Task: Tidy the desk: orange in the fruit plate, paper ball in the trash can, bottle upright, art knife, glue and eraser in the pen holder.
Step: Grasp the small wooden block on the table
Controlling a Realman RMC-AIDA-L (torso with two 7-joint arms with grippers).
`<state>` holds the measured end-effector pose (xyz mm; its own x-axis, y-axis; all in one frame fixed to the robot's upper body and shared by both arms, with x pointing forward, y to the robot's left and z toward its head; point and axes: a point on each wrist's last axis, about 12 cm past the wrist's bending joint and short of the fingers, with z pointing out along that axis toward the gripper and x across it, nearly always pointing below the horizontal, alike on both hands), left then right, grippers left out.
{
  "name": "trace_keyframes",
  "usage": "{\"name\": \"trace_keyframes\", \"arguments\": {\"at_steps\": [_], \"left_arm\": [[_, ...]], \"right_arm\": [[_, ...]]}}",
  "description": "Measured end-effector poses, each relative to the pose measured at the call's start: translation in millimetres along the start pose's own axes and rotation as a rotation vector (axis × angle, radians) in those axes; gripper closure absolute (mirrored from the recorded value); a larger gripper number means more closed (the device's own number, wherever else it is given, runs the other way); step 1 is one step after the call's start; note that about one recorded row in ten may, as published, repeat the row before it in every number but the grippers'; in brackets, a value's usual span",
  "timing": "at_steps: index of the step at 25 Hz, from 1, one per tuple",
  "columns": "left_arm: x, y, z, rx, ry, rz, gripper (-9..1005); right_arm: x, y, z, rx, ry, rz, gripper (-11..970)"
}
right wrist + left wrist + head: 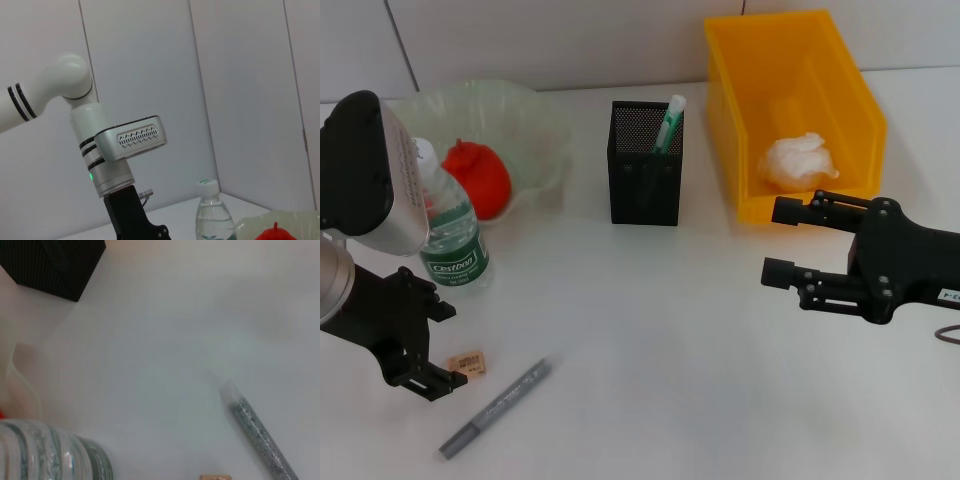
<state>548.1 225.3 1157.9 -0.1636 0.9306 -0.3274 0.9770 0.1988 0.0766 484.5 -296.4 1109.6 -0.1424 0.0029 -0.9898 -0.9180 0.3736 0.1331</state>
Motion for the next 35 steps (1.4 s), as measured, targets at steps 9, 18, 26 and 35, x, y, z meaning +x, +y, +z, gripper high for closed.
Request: {"name": "trace_keyframes", "arguments": {"at_steps": [9, 18, 26, 35], "left_arm": [[-9, -4.4, 2, 0.013, 0.027, 0.038, 198], [-22, -6.3, 2, -0.006, 0.048, 0.048, 198], [-26, -4.9, 4, -0.026, 0.043, 0.030, 198], [-27, -5.7, 9, -0.034, 0.072, 0.038, 198]], "right_arm": [[3, 3.4, 0, -0.015, -0.010, 0.011, 234], [6, 6.3, -4, -0.010, -0.020, 0.018, 234], [8, 7.6, -9, -0.002, -0.029, 0.028, 234], [9, 8.3, -11, 0.003, -0.039, 0.015, 234]]}}
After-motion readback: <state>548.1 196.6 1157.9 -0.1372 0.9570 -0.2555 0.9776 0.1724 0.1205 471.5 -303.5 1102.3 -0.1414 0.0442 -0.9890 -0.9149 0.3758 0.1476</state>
